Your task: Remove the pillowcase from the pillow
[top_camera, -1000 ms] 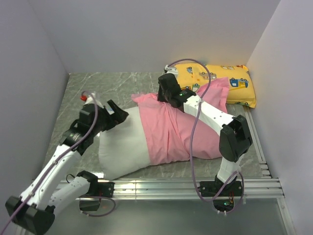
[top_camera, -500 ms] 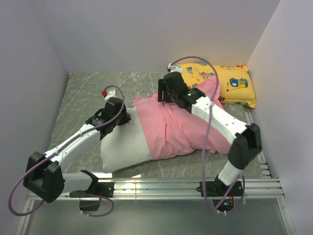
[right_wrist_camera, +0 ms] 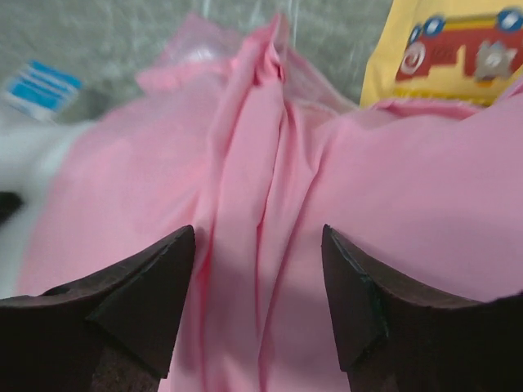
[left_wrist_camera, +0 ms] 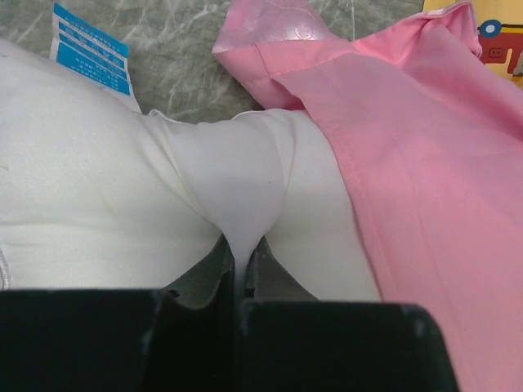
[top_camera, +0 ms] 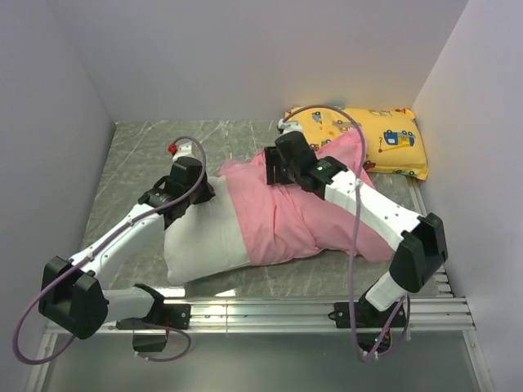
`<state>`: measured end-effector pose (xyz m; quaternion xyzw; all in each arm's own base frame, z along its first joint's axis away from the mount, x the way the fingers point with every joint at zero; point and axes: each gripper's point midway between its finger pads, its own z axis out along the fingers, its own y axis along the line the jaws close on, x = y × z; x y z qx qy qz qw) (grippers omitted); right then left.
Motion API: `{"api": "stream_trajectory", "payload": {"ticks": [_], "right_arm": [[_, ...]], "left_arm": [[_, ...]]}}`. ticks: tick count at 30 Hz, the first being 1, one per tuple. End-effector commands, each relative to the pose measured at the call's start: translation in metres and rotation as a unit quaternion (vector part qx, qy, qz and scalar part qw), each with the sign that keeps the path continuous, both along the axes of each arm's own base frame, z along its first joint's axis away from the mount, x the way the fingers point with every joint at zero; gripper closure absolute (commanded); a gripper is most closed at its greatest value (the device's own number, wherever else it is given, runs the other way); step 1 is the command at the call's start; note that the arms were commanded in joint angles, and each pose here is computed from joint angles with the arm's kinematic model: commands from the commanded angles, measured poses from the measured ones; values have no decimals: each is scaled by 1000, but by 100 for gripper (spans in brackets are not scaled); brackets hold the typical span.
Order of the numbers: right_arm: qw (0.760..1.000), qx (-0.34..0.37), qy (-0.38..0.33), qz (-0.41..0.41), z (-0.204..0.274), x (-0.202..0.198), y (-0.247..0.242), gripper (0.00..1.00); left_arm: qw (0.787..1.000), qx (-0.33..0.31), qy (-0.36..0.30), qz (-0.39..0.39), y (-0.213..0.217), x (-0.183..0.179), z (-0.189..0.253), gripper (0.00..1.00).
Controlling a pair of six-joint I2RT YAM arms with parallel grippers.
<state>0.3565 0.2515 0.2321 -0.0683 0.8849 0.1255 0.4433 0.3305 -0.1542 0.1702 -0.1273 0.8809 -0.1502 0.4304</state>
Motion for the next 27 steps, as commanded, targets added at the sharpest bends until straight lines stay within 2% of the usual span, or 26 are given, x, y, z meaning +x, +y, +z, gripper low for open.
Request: {"api": "stream_trajectory", "payload": {"ticks": [1,2,3,6,9,10,11,14,17,20,22,23,26,27], "right_arm": [[999,-36,21,16,-24,-4,-2,42],[999,-36,21,16,-24,-4,-2,42],[999,-41,21,6,-26,-1,-8,62],[998,-49,21,-35,-27,8,-36,98],[993,-47,16,-107,-23,16,-80,100],[987,-34,19,-154,-22,25,-111,100],[984,-22,20,-177,-22,23,-131,100],[970,17,12,-243,-17,26,-185,100],[971,33,-1,-238,-4,29,-188,100],[985,43,-1,-166,2,23,-147,100],[989,32,-16,-142,13,17,-130,79],[992,30,-20,-119,17,8,-111,59],[994,24,-34,-105,23,-17,-97,35],[996,28,-36,-81,23,-31,-80,33]], "left_arm": [[1000,-2,-26,12,18,12,22,100],[1000,-2,-26,12,18,12,22,100],[1000,-4,-25,14,21,13,22,100],[999,-22,-26,38,46,16,25,100],[994,-56,-37,92,92,20,36,100],[990,-71,-52,108,106,19,47,100],[982,-74,-62,161,143,20,52,100],[966,-89,-93,226,194,13,75,100],[961,-96,-108,237,205,14,84,100],[965,-126,-102,208,192,24,76,100],[966,-142,-82,199,186,28,62,99],[966,-143,-81,197,185,30,59,100],[967,-142,-75,195,183,32,52,99],[968,-141,-75,195,183,32,51,100]]}}
